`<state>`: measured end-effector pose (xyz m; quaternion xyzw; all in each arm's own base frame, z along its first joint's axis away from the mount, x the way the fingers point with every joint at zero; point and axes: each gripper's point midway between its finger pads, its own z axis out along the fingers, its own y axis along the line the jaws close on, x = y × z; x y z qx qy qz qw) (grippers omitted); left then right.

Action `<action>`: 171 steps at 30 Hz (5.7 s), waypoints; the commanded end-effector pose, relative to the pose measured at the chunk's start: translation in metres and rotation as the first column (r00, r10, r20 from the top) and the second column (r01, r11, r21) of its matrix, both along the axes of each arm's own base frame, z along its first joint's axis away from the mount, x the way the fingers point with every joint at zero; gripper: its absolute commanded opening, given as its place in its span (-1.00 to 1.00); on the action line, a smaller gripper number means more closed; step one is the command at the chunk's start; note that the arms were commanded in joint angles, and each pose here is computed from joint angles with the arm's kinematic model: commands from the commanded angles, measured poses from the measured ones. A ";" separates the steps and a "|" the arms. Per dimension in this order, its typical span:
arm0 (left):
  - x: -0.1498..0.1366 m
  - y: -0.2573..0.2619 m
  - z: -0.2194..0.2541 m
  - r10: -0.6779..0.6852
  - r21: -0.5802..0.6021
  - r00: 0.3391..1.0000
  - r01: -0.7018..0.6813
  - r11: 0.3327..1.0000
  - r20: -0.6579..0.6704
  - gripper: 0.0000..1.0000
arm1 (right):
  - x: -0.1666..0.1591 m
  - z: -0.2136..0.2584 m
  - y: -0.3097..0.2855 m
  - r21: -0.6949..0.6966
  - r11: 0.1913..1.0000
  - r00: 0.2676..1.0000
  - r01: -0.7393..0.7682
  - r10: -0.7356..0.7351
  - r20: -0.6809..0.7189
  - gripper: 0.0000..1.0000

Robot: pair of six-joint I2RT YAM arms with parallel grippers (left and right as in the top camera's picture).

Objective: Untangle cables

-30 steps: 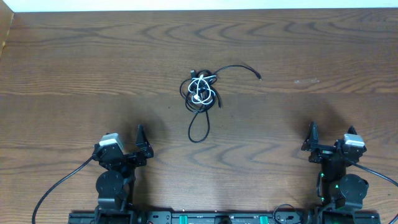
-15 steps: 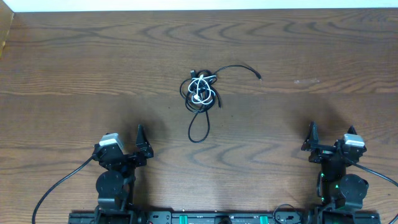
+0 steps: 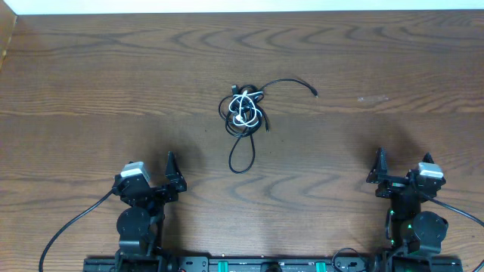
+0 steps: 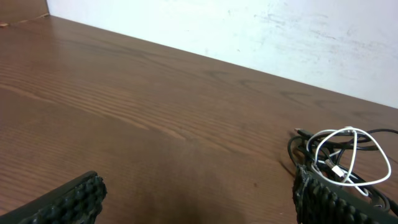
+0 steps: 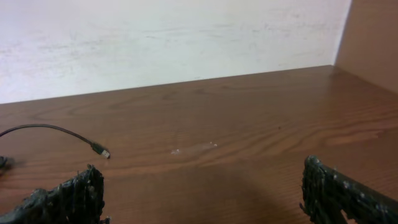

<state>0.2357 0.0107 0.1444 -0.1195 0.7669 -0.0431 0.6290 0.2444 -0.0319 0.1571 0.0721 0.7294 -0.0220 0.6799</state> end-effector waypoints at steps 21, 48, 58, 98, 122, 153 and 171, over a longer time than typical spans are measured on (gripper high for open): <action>-0.001 -0.002 -0.014 -0.012 0.010 0.999 0.012 1.000 -0.041 0.95 | 0.000 0.000 0.001 -0.013 1.000 1.000 -0.003 0.003 0.001 0.99; 0.003 -0.013 0.028 -0.072 -0.008 0.992 0.073 0.997 0.107 0.95 | 0.000 0.000 0.001 -0.013 1.000 1.000 -0.003 0.003 0.001 0.98; -0.003 -0.014 0.066 -0.068 -0.057 0.980 0.080 0.995 0.187 0.95 | 0.000 0.000 0.001 -0.013 1.000 1.000 -0.003 0.003 0.001 0.98; 0.026 -0.051 0.116 -0.252 -0.224 0.805 0.152 0.963 -0.537 0.95 | 0.000 0.000 0.001 -0.013 1.000 1.000 -0.003 0.003 0.002 0.99; 0.022 -0.096 0.132 -0.483 -0.451 0.740 0.270 0.851 -0.468 0.95 | 0.000 0.000 0.001 -0.013 1.000 1.000 -0.004 0.004 0.001 0.98; 0.020 -0.094 0.062 -0.231 -0.379 0.619 -0.118 0.918 -0.751 0.95 | 0.000 0.000 0.001 -0.013 1.000 1.000 -0.004 0.004 -0.001 0.99; 0.085 -0.161 -0.010 -0.234 -0.382 0.558 -0.164 0.909 -0.796 0.95 | 0.000 0.000 0.001 -0.013 1.000 1.000 -0.004 0.004 0.000 0.98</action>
